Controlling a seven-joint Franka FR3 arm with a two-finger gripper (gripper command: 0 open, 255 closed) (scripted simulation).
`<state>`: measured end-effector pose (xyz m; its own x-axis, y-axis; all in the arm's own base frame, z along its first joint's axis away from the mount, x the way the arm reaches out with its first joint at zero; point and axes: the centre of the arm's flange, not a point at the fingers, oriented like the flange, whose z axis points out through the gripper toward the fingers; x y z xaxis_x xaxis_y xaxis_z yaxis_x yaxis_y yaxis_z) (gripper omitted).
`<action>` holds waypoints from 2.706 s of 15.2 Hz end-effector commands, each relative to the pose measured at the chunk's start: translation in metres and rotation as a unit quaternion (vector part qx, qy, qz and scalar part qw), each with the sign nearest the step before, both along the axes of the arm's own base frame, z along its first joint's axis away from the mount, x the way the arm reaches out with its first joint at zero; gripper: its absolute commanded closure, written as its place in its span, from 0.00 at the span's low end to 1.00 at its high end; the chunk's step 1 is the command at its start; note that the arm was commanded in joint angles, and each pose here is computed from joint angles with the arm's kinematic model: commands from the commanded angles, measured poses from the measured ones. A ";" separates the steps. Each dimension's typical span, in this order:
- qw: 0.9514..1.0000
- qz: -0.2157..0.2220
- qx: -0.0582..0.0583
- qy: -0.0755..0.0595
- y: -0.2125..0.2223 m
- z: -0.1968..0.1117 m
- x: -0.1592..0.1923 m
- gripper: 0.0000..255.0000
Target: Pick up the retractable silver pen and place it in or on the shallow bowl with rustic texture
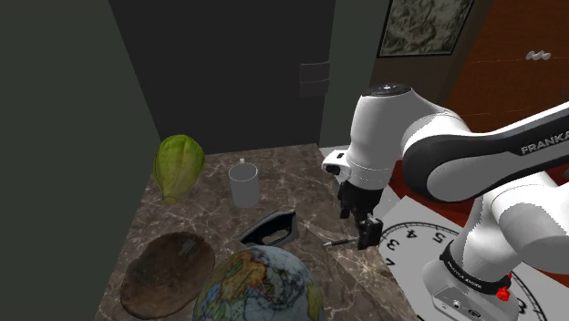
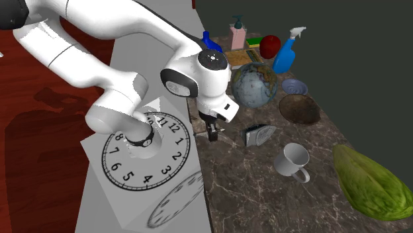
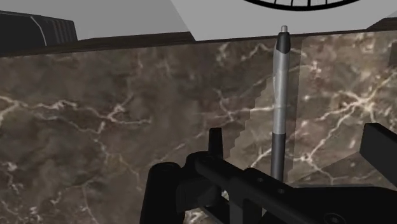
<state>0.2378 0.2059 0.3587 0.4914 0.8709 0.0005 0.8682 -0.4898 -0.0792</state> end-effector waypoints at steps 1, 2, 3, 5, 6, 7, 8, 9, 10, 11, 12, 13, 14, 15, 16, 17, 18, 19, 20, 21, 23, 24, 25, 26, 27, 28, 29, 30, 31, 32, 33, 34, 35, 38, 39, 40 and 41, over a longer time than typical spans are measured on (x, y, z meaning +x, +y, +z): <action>1.000 0.001 0.000 0.000 0.001 -0.011 -0.001 0.00; 1.000 0.001 0.000 0.000 0.001 -0.016 -0.002 0.00; 1.000 0.001 0.000 0.000 0.001 -0.025 -0.002 0.00; 1.000 0.001 0.000 0.000 0.001 -0.025 -0.002 0.00; 1.000 0.001 0.000 0.000 0.001 -0.025 -0.002 0.00; 1.000 0.001 0.000 0.000 0.001 -0.025 -0.002 0.00; 1.000 0.001 0.000 0.000 0.001 -0.025 -0.002 0.00; 1.000 0.001 0.000 0.000 0.001 -0.025 -0.002 0.00; 1.000 0.001 0.000 0.000 0.001 -0.025 -0.002 0.00; 1.000 0.001 0.000 0.000 0.001 -0.025 -0.002 0.00; 1.000 0.001 0.000 0.000 0.001 -0.025 -0.002 1.00; 1.000 0.001 0.000 0.000 0.001 -0.025 -0.002 1.00; 1.000 0.001 0.000 0.000 0.001 -0.025 -0.002 1.00; 1.000 0.001 0.000 0.000 0.001 -0.024 -0.002 1.00; 1.000 0.001 0.000 0.000 0.001 -0.023 -0.002 1.00; 1.000 0.001 0.000 0.000 0.001 -0.024 -0.002 1.00; 1.000 0.001 0.000 0.000 0.001 -0.024 -0.002 1.00; 1.000 0.001 0.000 0.000 0.001 -0.024 -0.002 1.00; 1.000 0.001 0.000 0.000 0.001 -0.024 -0.002 1.00; 1.000 0.001 0.000 0.000 0.001 -0.025 -0.002 1.00; 1.000 0.001 0.000 0.000 0.001 -0.014 -0.002 1.00; 1.000 0.001 0.000 0.000 0.001 -0.009 -0.002 1.00; 1.000 0.001 0.000 0.000 0.001 -0.004 -0.002 1.00; 1.000 0.001 0.000 0.000 0.001 0.002 -0.002 1.00; 1.000 0.001 0.000 0.000 0.001 0.007 -0.002 1.00; 1.000 0.001 0.000 0.000 0.001 0.012 -0.002 1.00; 1.000 0.001 0.000 0.000 0.001 0.018 -0.002 1.00; 1.000 0.001 0.000 0.000 0.001 0.023 -0.002 1.00; 1.000 0.001 0.000 0.000 0.001 0.028 -0.002 1.00; 1.000 0.001 0.000 0.000 0.001 0.033 -0.002 1.00; 1.000 0.001 0.000 0.000 0.001 0.039 -0.002 1.00; 1.000 0.001 0.000 0.000 0.001 0.044 -0.002 1.00; 1.000 0.001 0.000 0.000 0.001 0.049 -0.002 1.00; 1.000 0.001 0.000 0.000 0.001 0.065 -0.002 1.00; 1.000 0.001 0.000 0.000 0.001 0.070 -0.002 1.00; 1.000 0.001 0.000 0.000 0.001 0.076 -0.002 1.00; 1.000 0.001 0.000 0.000 0.001 0.081 -0.002 1.00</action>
<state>0.2354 0.2071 0.4352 0.4897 0.8719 0.0019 0.8693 -0.4881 -0.0786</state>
